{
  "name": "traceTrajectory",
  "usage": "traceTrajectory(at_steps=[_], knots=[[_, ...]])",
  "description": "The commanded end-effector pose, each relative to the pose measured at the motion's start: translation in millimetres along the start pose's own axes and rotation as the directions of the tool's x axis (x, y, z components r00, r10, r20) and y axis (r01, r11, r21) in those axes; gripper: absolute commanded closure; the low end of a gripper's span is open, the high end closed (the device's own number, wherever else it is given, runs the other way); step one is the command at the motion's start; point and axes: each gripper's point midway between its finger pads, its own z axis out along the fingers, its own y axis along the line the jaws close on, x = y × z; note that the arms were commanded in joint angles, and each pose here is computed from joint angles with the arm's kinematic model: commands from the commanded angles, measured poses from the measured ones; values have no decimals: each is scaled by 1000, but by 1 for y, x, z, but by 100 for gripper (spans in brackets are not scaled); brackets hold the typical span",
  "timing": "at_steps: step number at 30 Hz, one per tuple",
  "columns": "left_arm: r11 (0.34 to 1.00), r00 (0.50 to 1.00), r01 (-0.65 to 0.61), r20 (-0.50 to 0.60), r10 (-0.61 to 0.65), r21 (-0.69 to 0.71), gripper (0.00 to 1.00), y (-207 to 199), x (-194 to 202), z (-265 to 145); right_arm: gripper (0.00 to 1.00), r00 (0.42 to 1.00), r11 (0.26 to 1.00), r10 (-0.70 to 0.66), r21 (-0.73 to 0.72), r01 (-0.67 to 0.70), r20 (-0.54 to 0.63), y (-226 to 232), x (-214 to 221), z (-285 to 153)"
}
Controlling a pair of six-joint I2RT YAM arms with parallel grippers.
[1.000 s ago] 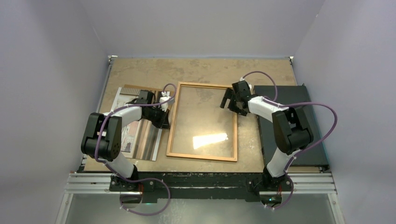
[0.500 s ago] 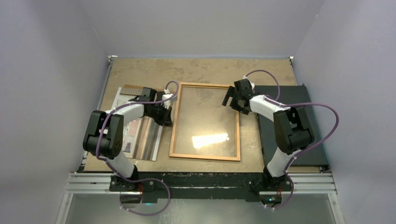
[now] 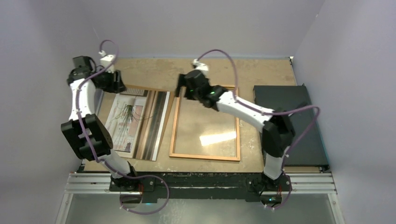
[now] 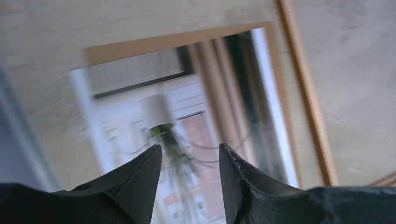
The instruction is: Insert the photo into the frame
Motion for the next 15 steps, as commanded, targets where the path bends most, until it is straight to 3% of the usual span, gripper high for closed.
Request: traceTrajectory(at_steps=[1, 4, 8, 15], knots=[[979, 988, 63, -123, -88, -192, 52, 71, 39, -37, 2, 993, 995, -66, -85, 58, -100, 80, 62, 17], [938, 975, 85, -166, -148, -337, 53, 121, 70, -48, 2, 980, 986, -108, -143, 84, -167, 119, 104, 34], [876, 964, 51, -205, -168, -480, 56, 158, 103, -57, 3, 970, 979, -111, -192, 69, -218, 147, 137, 44], [822, 954, 3, -246, -174, -569, 58, 176, 137, -54, 4, 948, 987, -102, -147, 59, -302, 130, 178, 61]])
